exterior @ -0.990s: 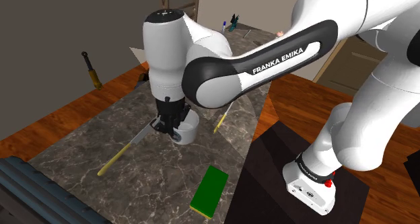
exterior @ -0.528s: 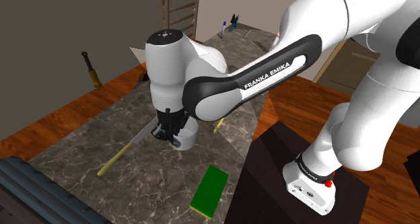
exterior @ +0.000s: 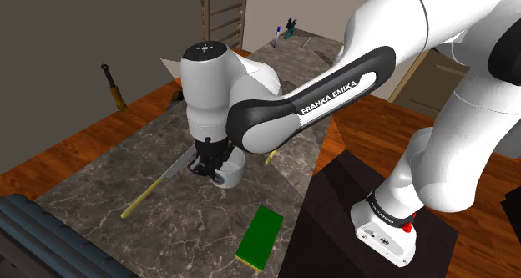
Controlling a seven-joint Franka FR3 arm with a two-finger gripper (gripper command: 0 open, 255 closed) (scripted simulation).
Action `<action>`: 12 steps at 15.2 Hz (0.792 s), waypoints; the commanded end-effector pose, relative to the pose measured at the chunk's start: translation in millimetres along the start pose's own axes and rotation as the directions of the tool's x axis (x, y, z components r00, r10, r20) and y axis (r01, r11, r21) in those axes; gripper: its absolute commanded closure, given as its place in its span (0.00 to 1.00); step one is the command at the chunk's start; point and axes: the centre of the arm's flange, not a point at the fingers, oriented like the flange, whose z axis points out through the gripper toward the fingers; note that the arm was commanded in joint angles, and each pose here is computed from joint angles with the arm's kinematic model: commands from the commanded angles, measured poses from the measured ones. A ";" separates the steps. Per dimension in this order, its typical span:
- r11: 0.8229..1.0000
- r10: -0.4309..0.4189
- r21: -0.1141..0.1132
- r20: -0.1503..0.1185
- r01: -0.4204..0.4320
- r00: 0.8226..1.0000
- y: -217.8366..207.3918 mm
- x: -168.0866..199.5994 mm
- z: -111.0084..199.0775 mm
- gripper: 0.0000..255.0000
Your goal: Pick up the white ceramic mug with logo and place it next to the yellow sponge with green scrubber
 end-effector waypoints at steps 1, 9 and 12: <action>1.000 0.000 0.000 0.000 0.000 1.000 0.0 0.0 -0.1 0.00; 1.000 0.000 0.000 0.000 0.000 1.000 0.0 0.0 -39.7 0.00; 1.000 0.000 0.000 0.000 0.000 1.000 0.0 0.0 -50.1 0.00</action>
